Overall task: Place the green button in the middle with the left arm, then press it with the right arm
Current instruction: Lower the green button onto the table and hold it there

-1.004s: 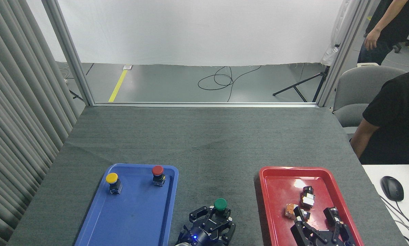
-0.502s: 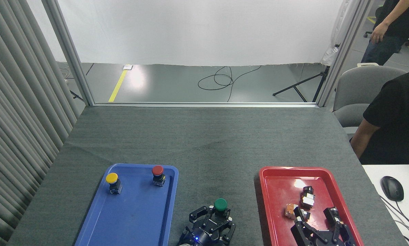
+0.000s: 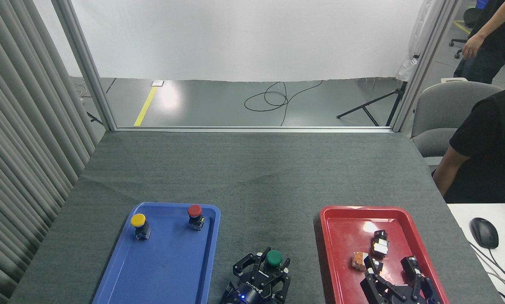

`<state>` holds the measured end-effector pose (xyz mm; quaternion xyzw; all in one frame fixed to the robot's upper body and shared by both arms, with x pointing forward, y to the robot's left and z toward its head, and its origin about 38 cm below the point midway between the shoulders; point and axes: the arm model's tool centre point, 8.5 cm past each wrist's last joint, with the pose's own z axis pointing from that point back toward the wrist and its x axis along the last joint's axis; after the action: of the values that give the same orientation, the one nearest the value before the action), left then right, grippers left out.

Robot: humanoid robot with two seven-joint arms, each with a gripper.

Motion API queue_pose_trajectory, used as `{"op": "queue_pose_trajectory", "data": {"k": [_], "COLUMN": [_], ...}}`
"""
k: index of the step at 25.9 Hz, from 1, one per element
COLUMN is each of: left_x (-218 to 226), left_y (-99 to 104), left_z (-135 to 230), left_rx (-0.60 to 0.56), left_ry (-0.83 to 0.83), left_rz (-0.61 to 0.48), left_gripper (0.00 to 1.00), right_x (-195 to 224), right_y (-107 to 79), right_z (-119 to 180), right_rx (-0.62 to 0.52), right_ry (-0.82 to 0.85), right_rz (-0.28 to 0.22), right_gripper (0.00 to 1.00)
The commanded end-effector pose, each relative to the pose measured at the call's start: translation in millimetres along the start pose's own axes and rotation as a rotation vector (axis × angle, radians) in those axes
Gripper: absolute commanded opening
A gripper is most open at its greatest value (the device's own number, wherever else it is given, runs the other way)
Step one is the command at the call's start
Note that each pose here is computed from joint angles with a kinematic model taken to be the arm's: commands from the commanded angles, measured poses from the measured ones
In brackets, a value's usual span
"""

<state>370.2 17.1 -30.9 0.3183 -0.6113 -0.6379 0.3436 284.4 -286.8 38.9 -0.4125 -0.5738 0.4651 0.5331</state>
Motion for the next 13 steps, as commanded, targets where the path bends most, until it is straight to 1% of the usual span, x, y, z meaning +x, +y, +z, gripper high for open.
{"op": "queue_pose_trajectory", "data": {"k": [1, 2, 6, 11, 13], "left_x": [-0.6, -0.9, 6.4, 13.4, 15.6], "left_y": [-1.1, -2.0, -4.3, 14.6, 28.6], "left_z": [0.7, 1.6, 6.4, 6.7, 5.4], "left_rx": [0.002, 0.0, 0.002, 0.07, 0.115], "left_ry": [0.004, 0.003, -0.009, -0.018, -0.024], "left_rz": [-0.001, -0.001, 0.014, 0.029, 0.036], "left_gripper": [0.96, 0.99, 0.99, 0.99, 0.99], "right_x": [-1.1, -1.4, -1.7, 0.1, 2.9], "right_y": [-0.5, -0.7, -1.4, -5.1, -5.8], "right_z": [0.1, 0.2, 0.1, 0.6, 1.7], "right_rx": [0.0, 0.001, 0.0, -0.01, -0.011], "right_ry": [0.0, -0.001, -0.001, -0.013, -0.041], "right_rz": [0.004, 0.005, 0.007, 0.011, 0.013], "right_gripper": [1.0, 1.0, 1.0, 1.0, 1.0]}}
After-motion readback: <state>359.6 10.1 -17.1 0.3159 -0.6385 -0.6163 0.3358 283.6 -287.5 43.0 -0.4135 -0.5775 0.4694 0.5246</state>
